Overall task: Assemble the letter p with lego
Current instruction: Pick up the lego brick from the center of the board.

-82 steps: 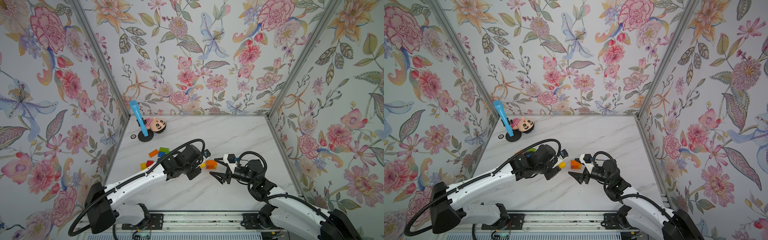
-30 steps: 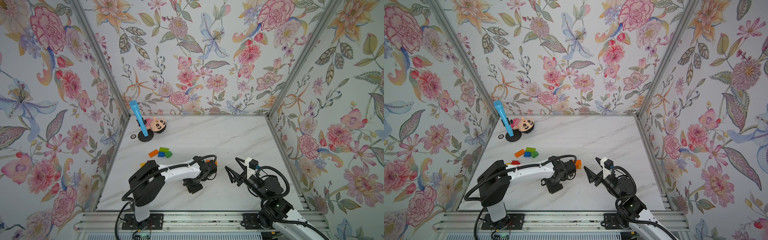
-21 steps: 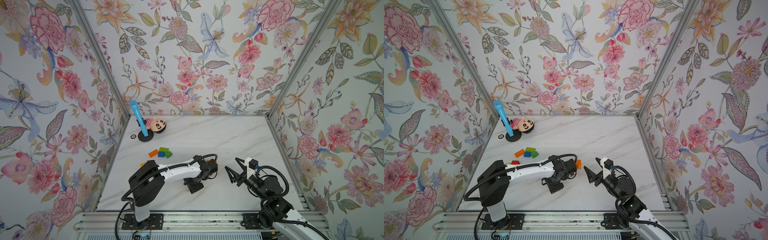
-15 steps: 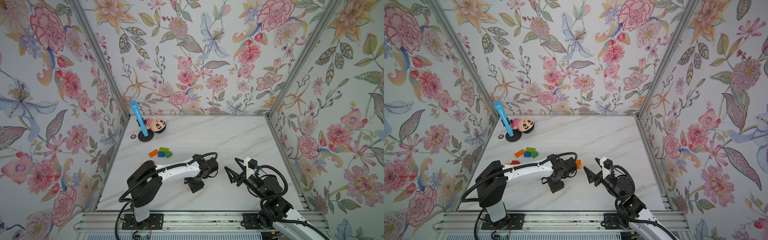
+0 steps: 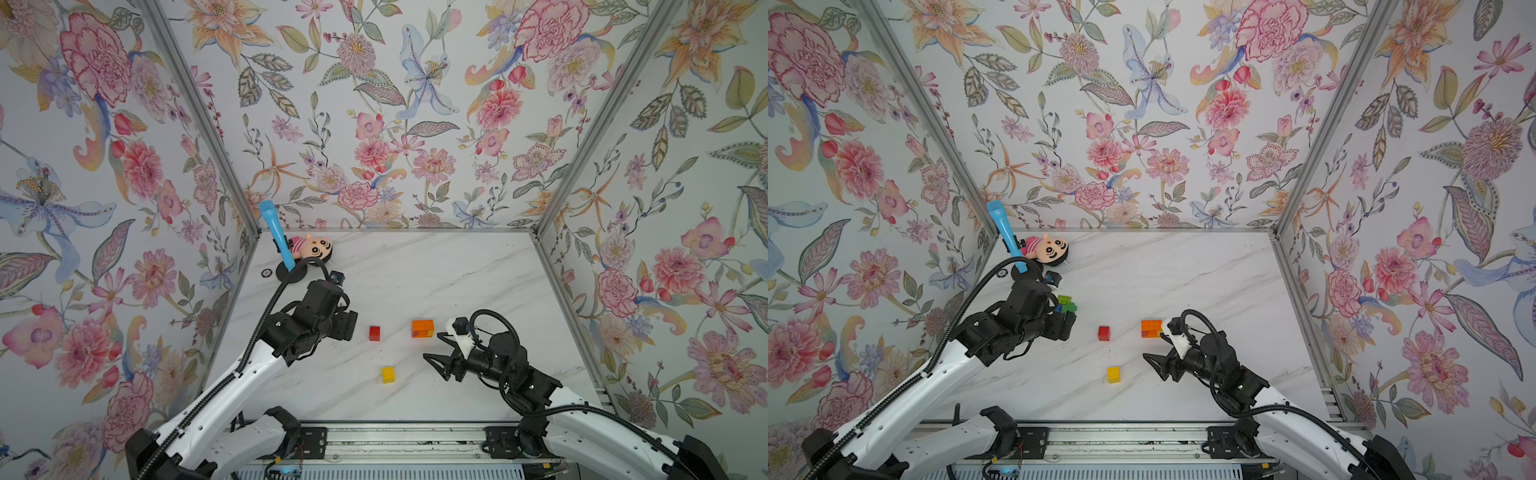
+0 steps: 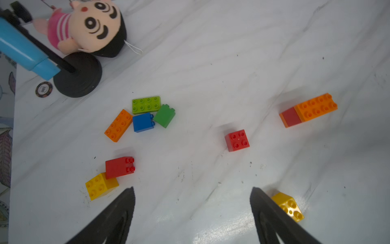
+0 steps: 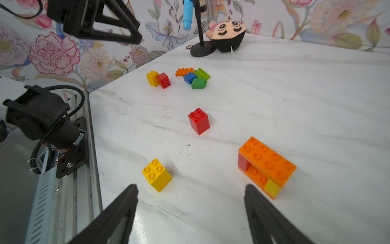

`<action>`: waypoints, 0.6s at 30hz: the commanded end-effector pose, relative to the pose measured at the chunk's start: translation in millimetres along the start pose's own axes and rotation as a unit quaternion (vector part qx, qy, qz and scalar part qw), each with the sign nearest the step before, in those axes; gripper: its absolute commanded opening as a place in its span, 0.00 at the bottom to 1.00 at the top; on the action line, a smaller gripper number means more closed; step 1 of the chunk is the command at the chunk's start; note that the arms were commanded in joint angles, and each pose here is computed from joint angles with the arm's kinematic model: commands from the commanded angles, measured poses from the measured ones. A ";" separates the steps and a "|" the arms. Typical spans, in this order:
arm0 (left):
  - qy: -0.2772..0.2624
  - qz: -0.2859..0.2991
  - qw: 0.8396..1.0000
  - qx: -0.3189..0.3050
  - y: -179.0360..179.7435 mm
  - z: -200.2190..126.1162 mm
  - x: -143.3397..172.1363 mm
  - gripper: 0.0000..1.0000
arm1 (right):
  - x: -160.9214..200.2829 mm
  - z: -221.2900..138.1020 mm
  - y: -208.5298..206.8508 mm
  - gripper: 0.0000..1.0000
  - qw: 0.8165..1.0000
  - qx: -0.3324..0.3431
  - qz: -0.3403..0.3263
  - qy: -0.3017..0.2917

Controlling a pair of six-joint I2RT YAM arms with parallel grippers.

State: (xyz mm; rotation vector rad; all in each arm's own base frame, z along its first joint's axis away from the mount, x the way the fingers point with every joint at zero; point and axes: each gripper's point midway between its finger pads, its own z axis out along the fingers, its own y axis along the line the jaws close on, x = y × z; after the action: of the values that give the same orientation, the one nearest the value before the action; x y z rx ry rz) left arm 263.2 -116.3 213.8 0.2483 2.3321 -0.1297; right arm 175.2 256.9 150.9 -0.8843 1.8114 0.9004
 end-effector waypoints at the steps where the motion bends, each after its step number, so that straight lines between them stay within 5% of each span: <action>1: -0.084 -0.105 0.991 0.004 14.8 2.5 -21.8 0.94 | -3.4 17.1 31.0 0.80 0.995 -0.066 -0.064 0.029; 8: -0.109 -0.178 0.977 -0.036 56.1 29.8 -3.6 0.99 | 26.9 50.4 60.6 0.77 0.973 -0.164 -0.111 0.117; 18: -0.100 -0.243 0.964 -0.045 83.7 65.4 36.3 0.99 | 58.8 83.3 62.7 0.66 0.941 -0.204 -0.166 0.211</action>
State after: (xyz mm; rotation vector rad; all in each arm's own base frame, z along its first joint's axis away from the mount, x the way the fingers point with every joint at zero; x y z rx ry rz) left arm 294.9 -38.6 137.7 -0.3468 2.1970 -0.2140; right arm 146.1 346.4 94.2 -1.5605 1.8046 0.9415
